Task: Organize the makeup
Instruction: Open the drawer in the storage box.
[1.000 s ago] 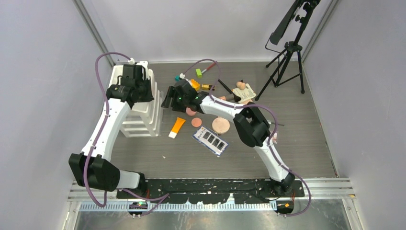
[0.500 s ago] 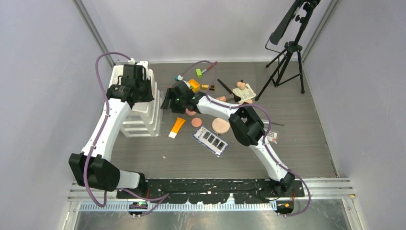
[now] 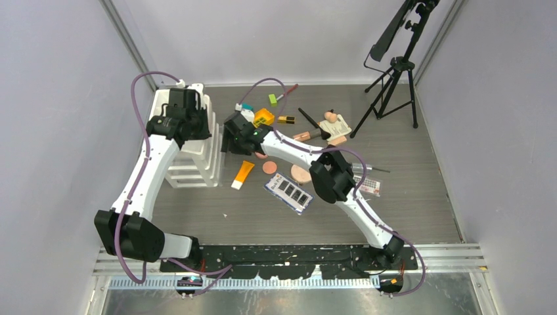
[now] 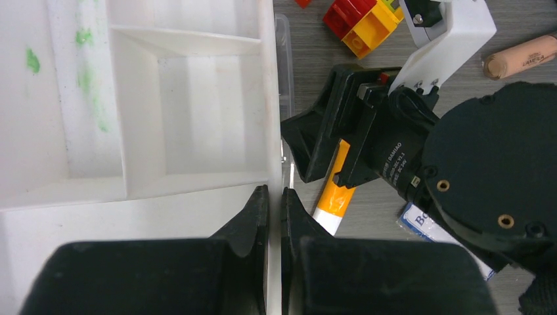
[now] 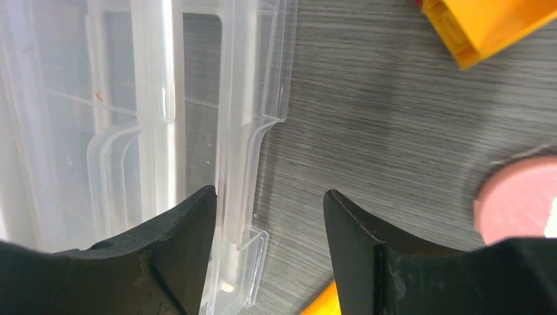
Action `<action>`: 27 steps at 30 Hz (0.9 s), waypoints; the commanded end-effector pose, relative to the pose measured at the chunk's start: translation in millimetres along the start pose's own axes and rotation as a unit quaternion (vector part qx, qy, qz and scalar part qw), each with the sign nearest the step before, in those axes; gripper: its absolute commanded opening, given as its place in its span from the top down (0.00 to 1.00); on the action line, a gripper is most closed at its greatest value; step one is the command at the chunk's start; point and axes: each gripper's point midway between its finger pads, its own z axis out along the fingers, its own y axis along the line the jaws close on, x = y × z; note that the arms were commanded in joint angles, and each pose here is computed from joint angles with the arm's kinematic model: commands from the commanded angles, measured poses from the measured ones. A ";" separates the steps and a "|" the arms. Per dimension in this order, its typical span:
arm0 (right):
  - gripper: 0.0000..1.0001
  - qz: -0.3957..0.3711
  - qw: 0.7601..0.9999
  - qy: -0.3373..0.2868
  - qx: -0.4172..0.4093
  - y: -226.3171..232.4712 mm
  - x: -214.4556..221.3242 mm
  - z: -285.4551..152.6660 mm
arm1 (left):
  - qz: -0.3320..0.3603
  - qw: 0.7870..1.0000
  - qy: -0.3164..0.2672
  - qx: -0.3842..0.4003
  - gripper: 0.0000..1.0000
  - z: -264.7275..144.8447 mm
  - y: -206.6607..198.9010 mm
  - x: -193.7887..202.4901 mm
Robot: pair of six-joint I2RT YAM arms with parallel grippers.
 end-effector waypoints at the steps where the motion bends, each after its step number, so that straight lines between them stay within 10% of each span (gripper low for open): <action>1: 0.35 -0.047 0.994 -0.034 0.094 -29.2 -13.9 -12.9 | 0.007 0.999 -0.038 0.008 1.00 -3.1 -4.3 -20.6; 27: 0.40 -0.076 0.970 -0.070 0.218 -96.0 -40.1 -75.4 | 0.011 0.999 -0.039 -0.001 1.00 -4.9 -0.6 -20.1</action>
